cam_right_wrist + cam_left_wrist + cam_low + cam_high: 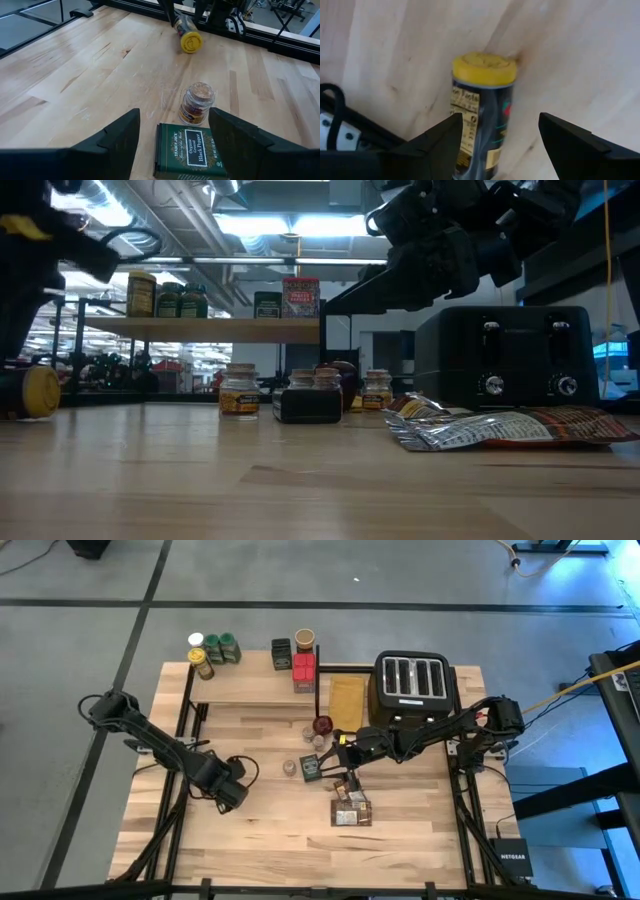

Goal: Shelf spices
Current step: Put the yellow seasoning bottle aligned with the other yellow seasoning bottle on the shelf

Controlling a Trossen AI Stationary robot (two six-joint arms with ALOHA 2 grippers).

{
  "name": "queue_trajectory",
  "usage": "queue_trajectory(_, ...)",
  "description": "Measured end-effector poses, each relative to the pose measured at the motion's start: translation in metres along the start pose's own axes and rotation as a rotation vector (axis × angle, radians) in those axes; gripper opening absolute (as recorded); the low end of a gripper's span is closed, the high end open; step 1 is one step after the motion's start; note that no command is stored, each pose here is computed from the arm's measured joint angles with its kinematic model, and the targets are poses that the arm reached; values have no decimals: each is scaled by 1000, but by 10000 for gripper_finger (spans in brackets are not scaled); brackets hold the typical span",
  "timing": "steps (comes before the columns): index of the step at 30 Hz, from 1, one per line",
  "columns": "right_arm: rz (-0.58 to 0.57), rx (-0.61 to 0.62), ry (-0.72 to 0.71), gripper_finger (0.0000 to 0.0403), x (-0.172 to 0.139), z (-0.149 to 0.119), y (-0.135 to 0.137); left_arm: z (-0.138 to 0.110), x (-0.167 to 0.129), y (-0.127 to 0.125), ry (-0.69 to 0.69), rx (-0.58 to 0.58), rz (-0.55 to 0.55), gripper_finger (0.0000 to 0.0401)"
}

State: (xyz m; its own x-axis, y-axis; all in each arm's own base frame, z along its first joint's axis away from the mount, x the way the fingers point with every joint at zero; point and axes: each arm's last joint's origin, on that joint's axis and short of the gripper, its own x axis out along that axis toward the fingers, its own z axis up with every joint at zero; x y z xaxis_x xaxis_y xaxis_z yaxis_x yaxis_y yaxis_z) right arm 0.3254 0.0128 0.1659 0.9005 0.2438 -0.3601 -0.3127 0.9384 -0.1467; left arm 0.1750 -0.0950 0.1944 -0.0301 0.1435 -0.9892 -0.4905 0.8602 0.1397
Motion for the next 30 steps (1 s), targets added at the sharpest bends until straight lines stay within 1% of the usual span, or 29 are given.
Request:
queue_trajectory(4, 0, 0, -1, 241, 0, 0, 0, -5, 10, 6, 26, -1, 44, 252)
queue_trajectory(10, 0, 0, -1, 241, 0, 0, 0, -7, 18, 8, 30, -2, 59, 250)
queue_trajectory(13, 5, 0, -2, 241, 0, 0, 0, -9, 26, 12, 24, -44, 84, 253)
queue_trajectory(17, 48, 0, -13, 241, 0, 0, 1, -8, 39, 14, 19, -67, 53, 262)
queue_trajectory(24, 52, 0, -14, 241, 0, 0, 2, -9, 61, 21, 22, -93, 23, 271)
queue_trajectory(30, 43, 0, -9, 241, 1, -1, 1, -8, 64, 22, 0, -76, 14, 268)
